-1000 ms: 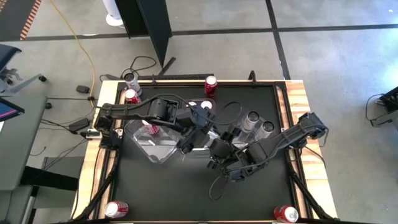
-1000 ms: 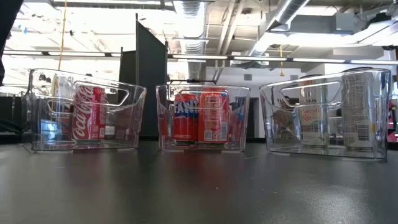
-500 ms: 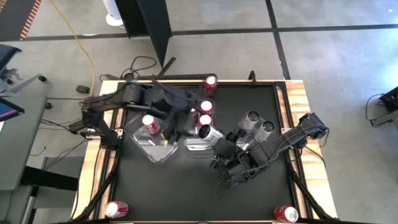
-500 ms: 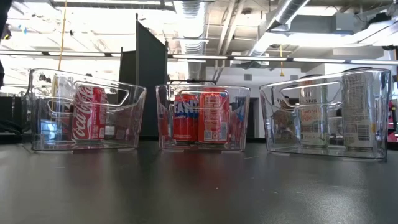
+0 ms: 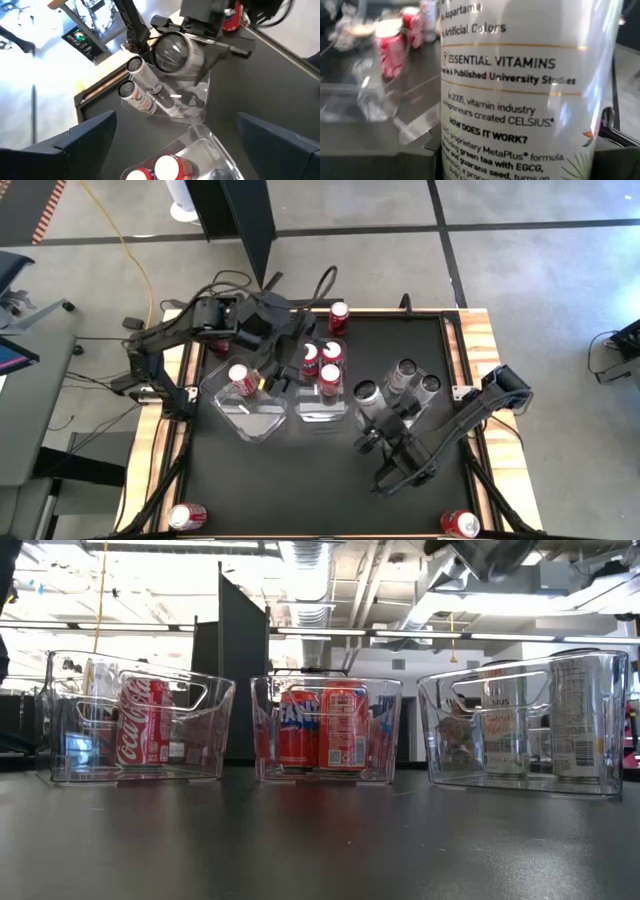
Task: Sort soda cans
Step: Put the bottom white soda can into the right transparent bin
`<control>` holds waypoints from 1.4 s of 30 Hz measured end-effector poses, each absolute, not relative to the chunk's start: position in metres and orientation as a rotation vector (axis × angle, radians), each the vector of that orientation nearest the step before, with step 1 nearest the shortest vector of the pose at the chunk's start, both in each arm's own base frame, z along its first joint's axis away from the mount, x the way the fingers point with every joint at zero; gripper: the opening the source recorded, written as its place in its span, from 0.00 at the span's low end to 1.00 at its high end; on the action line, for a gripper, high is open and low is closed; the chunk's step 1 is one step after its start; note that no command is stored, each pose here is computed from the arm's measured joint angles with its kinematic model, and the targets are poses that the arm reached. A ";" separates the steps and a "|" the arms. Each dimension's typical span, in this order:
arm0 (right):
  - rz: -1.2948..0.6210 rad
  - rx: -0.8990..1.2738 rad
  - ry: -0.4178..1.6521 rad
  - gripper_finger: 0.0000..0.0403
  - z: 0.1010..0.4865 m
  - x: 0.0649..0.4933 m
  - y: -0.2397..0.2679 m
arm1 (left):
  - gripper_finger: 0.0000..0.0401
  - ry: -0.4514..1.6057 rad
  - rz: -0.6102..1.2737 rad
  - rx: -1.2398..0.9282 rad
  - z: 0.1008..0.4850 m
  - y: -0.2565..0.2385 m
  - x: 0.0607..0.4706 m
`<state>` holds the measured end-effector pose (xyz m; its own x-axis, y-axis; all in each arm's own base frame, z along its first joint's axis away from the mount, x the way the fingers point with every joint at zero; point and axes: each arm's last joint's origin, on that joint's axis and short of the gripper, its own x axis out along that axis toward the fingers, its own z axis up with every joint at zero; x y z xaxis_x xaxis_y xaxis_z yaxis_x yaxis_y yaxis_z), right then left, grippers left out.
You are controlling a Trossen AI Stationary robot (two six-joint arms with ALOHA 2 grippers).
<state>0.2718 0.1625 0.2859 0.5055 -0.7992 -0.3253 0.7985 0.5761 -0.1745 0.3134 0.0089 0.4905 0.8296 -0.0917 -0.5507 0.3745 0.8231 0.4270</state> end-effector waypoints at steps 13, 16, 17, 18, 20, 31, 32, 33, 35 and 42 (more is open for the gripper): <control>-1.101 0.093 0.197 0.59 0.205 0.238 0.129 | 1.00 0.482 -0.288 0.443 0.488 0.050 0.315; -1.123 0.093 0.186 0.59 0.193 0.235 0.120 | 1.00 0.497 -0.297 0.427 0.477 0.056 0.322; -1.130 0.099 0.183 0.59 0.190 0.235 0.118 | 1.00 0.500 -0.295 0.425 0.473 0.058 0.324; -1.137 0.101 0.178 0.59 0.187 0.235 0.115 | 1.00 0.504 -0.293 0.428 0.470 0.061 0.326; -1.148 0.107 0.169 0.59 0.182 0.235 0.110 | 1.00 0.506 -0.291 0.434 0.462 0.064 0.331; -1.162 0.098 0.161 0.59 0.161 0.233 0.098 | 0.98 0.528 -0.414 0.381 0.405 0.090 0.348; -1.163 0.092 0.165 0.59 0.161 0.233 0.098 | 0.97 0.527 -0.444 0.382 0.399 0.091 0.349; -1.164 0.091 0.166 0.59 0.161 0.234 0.098 | 0.97 0.517 -0.473 0.387 0.393 0.091 0.350; -1.164 0.091 0.164 0.59 0.161 0.234 0.097 | 0.94 0.491 -0.512 0.402 0.381 0.092 0.354; -1.161 0.089 0.166 0.59 0.161 0.234 0.098 | 0.86 0.347 -0.513 0.467 0.355 0.095 0.369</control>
<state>0.2341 0.0979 0.1612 0.3877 -0.9048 -0.1761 0.9179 0.3965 -0.0163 0.3690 0.0951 0.3555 0.8175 -0.3863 -0.4273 0.5404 0.7711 0.3368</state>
